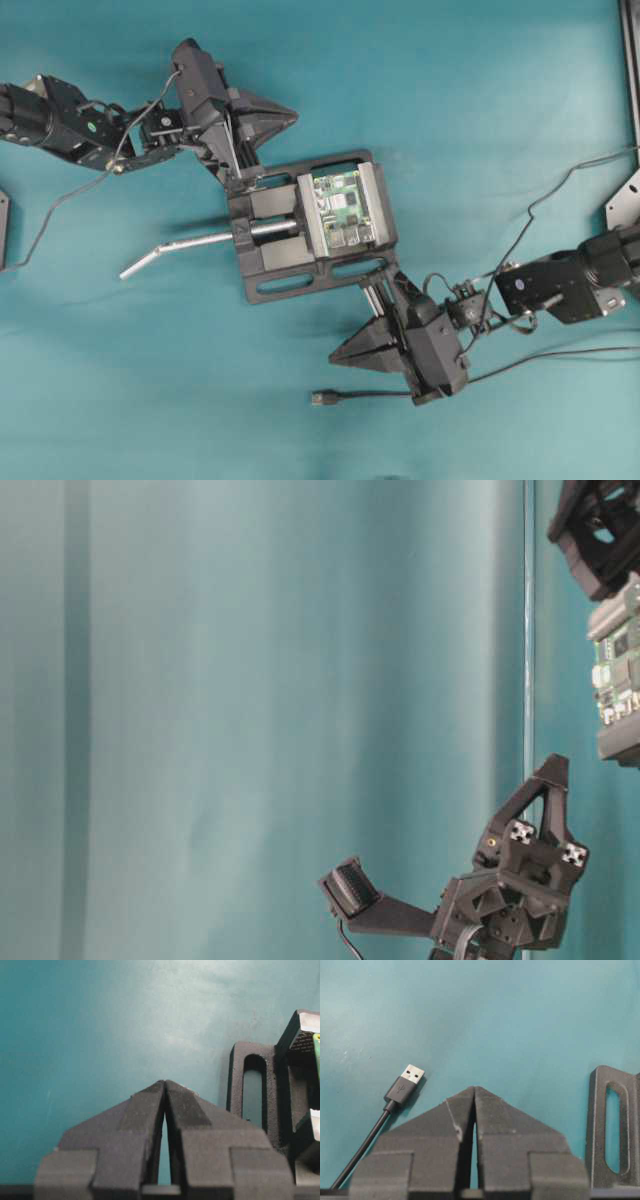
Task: Insert the USB into the fixed PCB.
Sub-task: 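Move the right gripper down over the black USB-A plug and open it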
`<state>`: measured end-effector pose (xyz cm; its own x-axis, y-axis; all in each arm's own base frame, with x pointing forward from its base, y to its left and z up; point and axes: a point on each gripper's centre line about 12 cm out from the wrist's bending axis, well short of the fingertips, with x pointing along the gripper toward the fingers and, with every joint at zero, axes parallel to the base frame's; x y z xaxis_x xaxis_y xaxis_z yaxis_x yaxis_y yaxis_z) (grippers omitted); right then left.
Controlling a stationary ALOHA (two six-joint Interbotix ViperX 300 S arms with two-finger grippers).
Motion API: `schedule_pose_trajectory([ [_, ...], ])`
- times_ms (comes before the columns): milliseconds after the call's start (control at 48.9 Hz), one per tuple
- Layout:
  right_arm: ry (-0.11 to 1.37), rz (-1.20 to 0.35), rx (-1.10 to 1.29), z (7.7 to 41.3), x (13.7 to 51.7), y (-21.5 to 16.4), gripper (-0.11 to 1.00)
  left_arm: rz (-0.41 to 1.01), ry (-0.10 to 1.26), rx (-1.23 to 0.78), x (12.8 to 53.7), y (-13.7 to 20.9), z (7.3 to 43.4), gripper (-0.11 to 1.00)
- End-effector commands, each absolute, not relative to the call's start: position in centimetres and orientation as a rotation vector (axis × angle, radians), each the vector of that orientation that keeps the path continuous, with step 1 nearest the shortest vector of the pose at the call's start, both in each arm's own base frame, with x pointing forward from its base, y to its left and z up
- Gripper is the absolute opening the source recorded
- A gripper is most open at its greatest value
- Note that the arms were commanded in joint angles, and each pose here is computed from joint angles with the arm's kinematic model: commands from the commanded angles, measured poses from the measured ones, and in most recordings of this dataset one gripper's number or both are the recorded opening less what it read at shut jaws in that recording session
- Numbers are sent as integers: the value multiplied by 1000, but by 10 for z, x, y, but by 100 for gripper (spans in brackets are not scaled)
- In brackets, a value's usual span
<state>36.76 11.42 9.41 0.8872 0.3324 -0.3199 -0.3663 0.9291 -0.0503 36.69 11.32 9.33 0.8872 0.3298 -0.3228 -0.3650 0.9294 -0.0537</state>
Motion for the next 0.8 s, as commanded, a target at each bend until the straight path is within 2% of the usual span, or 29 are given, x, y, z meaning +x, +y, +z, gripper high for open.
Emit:
schedule_pose_trajectory([
  [0,264,375,-82,108,371,124,0,327,259,-84,373,110,130,-1],
  [143,196,308,37,121,368,129,0,316,324,-110,367,105,151,0],
  [287,132,235,141,137,362,134,0,269,372,-115,361,87,171,0],
  [634,158,130,256,136,351,149,1,204,389,-172,343,56,188,0],
  [716,165,134,240,133,350,151,5,207,379,-211,338,53,190,0],
  [778,171,131,232,131,350,151,12,212,372,-235,334,53,191,0],
])
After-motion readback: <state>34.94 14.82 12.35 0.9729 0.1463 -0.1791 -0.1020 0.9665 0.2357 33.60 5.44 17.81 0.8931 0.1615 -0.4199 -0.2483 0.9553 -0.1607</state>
